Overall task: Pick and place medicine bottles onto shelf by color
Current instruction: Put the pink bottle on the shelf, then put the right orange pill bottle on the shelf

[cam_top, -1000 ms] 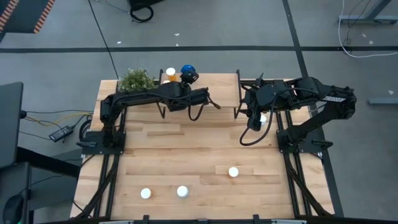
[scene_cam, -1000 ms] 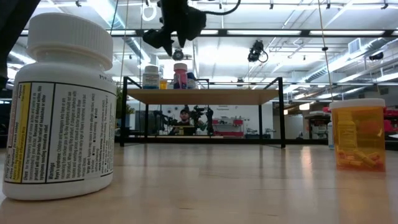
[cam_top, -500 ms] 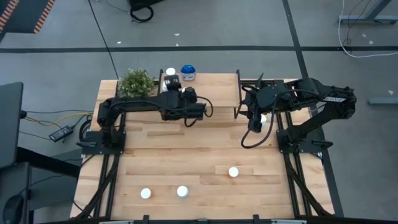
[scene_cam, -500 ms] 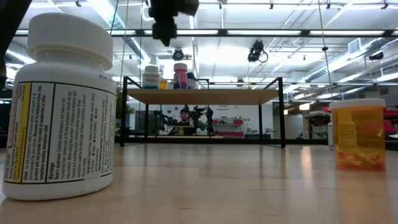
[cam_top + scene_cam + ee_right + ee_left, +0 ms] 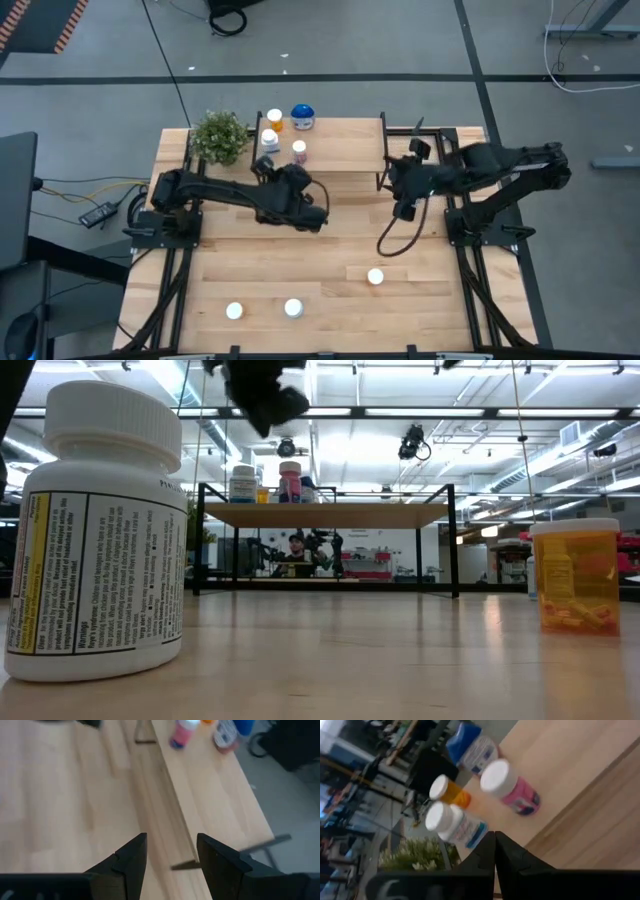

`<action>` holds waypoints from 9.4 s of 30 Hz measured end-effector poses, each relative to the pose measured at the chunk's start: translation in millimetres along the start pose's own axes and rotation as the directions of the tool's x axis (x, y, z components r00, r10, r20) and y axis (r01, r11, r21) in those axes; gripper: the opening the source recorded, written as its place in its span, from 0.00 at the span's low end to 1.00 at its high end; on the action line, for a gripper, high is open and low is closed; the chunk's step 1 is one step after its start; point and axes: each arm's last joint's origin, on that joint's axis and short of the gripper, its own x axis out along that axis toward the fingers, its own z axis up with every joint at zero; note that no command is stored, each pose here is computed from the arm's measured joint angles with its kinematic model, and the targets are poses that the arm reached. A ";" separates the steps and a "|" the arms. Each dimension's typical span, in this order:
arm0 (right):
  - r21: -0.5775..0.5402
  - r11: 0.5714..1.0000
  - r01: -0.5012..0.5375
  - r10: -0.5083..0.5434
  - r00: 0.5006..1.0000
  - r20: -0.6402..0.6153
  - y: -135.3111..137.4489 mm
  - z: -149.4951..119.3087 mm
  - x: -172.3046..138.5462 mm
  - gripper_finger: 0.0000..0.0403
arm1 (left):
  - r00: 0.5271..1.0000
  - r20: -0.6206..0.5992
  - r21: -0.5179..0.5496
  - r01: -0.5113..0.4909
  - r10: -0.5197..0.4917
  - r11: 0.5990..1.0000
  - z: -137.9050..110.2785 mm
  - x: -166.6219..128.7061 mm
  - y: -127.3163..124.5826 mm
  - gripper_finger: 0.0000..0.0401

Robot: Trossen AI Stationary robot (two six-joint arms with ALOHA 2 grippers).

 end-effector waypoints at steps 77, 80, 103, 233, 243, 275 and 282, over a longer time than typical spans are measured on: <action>0.276 0.816 0.508 -0.578 0.720 0.384 59.3 -167.2 113.3 0.45 | 0.953 0.301 -0.432 0.168 -0.034 0.886 -57.1 72.7 -46.3 0.02; 0.277 0.816 0.507 -0.578 0.720 0.384 59.3 -167.1 113.3 0.45 | 0.955 0.297 -0.445 0.156 -0.019 0.882 -55.6 75.9 -44.3 0.01; 0.276 0.816 0.508 -0.578 0.720 0.384 59.3 -167.1 113.3 0.45 | 0.961 0.277 -0.475 0.150 -0.014 0.867 -44.7 98.0 -34.3 0.01; 0.061 0.944 -0.325 0.328 0.901 -0.284 186.8 -135.5 131.3 0.57 | 0.332 0.336 0.184 0.895 -0.882 0.407 -50.6 -12.4 -29.9 0.03; -0.052 0.972 -0.231 0.208 0.936 -0.284 159.9 -78.2 111.2 0.57 | 0.338 0.322 0.179 0.895 -0.884 0.408 -52.0 -11.8 -30.1 0.05; 0.145 0.989 0.000 0.008 0.999 -0.053 -133.6 62.5 121.3 0.57 | 0.341 0.270 0.168 0.904 -0.900 0.393 -60.2 -17.7 -33.0 0.04; 0.150 0.989 0.011 -0.016 0.999 0.031 -148.8 68.9 119.1 0.57 | 0.349 0.276 0.177 0.898 -0.896 0.404 -58.2 -14.2 -32.0 0.02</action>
